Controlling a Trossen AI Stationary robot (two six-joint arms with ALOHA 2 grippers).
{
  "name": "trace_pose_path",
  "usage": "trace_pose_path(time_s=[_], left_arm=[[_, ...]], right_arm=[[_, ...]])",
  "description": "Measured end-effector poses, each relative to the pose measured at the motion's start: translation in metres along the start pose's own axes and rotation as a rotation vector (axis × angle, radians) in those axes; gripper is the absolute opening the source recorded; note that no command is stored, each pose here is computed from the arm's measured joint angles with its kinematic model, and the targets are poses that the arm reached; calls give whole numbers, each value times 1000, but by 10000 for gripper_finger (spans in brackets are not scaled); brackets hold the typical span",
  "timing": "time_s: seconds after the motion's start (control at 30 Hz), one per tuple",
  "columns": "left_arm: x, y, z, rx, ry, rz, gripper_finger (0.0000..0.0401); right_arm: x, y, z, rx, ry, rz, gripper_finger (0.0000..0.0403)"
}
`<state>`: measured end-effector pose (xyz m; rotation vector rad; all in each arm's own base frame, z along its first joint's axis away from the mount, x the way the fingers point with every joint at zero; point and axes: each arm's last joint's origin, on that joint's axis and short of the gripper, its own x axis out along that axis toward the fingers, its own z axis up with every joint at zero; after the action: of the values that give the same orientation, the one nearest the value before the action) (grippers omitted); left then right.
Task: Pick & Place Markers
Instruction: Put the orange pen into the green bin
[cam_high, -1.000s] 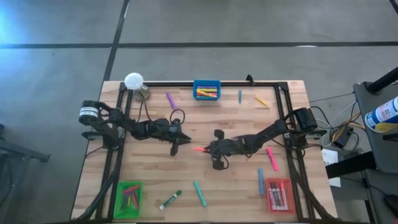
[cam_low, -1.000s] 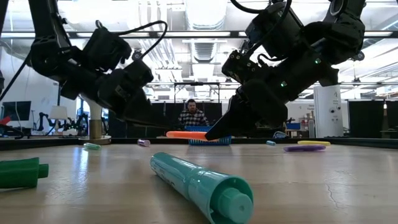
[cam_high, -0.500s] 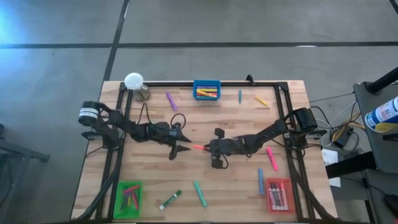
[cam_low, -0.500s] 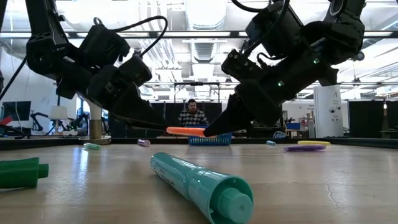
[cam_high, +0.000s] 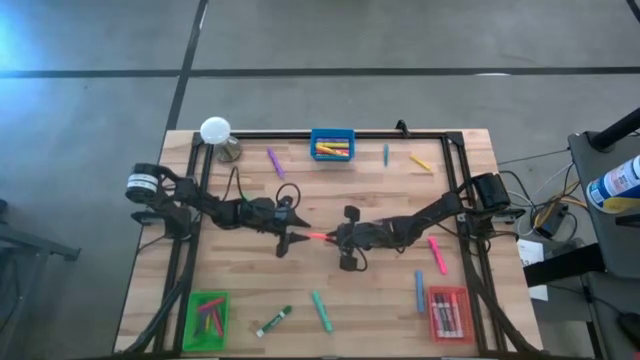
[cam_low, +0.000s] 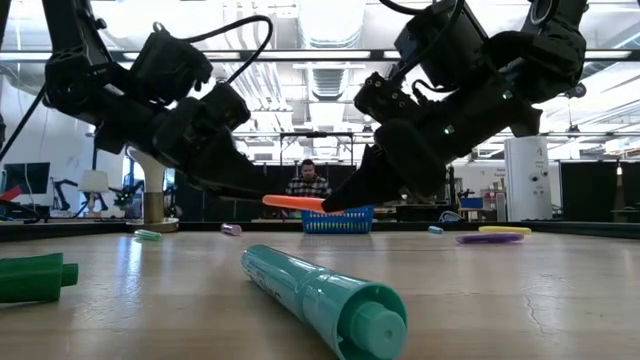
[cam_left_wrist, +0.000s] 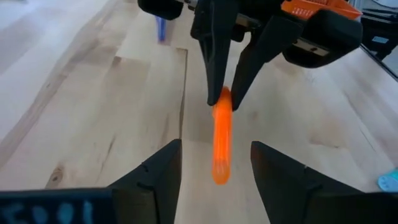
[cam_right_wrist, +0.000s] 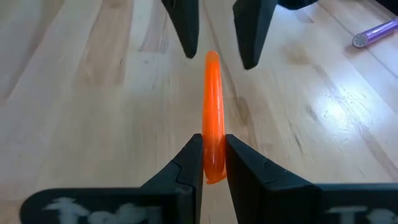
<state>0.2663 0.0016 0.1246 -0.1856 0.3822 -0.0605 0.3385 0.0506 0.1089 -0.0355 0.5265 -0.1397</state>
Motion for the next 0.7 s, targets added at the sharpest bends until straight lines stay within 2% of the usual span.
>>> trace_pose_path(time_s=[0.4,0.7], left_arm=[[7,-8,-6,-3,36,-23,178],[11,-11,0,7,11,-33,128]], right_arm=[[0,0,2,4,-21,2,52],[0,1,1,-2,-17,6,52]])
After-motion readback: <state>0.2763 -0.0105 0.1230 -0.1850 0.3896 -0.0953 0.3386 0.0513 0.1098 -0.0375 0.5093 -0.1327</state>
